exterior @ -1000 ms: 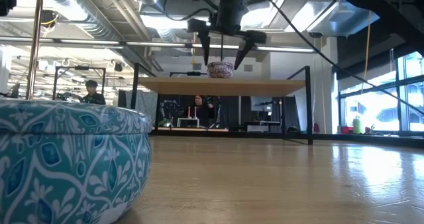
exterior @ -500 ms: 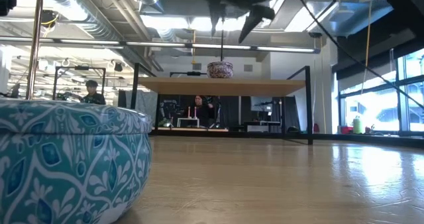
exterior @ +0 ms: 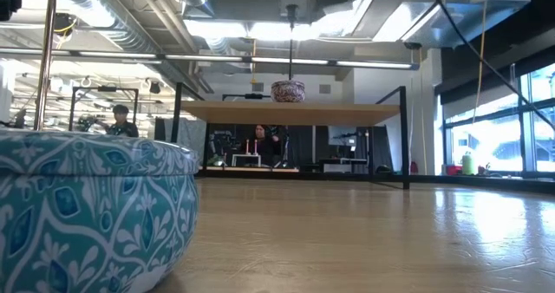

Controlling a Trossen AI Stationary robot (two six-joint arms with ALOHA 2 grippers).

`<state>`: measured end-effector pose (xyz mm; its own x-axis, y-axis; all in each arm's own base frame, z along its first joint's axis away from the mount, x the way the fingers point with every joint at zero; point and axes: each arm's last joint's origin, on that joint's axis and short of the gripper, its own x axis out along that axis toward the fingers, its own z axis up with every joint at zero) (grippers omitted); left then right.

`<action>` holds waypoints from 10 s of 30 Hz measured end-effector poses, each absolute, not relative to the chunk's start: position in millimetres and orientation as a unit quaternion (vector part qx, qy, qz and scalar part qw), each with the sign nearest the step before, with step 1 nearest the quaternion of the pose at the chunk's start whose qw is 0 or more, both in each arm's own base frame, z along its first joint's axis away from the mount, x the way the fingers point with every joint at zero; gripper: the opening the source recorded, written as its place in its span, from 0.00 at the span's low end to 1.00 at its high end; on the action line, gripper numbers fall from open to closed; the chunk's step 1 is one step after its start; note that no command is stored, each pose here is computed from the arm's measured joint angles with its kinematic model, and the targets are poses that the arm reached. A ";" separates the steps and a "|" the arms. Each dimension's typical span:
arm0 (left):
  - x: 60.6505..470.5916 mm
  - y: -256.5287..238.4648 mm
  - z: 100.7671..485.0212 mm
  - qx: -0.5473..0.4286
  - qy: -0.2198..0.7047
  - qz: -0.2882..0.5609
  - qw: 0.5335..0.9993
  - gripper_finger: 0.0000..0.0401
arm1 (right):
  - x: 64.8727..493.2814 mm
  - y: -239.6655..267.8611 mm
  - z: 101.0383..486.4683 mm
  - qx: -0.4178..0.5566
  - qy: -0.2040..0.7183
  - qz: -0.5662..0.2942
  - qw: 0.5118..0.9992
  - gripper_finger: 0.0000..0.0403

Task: Pick & Place candle stick holders
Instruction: Put the gold candle holder on the shelf

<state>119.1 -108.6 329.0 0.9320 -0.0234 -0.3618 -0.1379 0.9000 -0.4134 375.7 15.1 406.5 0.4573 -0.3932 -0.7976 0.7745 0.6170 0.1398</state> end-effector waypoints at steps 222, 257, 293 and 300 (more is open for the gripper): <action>134.7 -40.9 364.3 -0.222 -0.100 0.442 0.864 0.00 | 246.5 -201.9 420.5 0.041 0.257 -0.314 0.913 0.06; 136.2 -37.9 364.7 -0.238 -0.108 0.443 0.858 0.00 | 229.9 -183.1 374.1 0.094 0.278 -0.268 0.918 0.06; 136.4 -38.0 364.6 -0.234 -0.106 0.443 0.859 0.00 | 247.4 -180.2 363.0 0.071 0.301 -0.273 0.911 0.06; 136.4 -38.0 364.7 -0.233 -0.105 0.443 0.859 0.00 | 247.4 -180.3 363.0 0.070 0.302 -0.273 0.911 0.10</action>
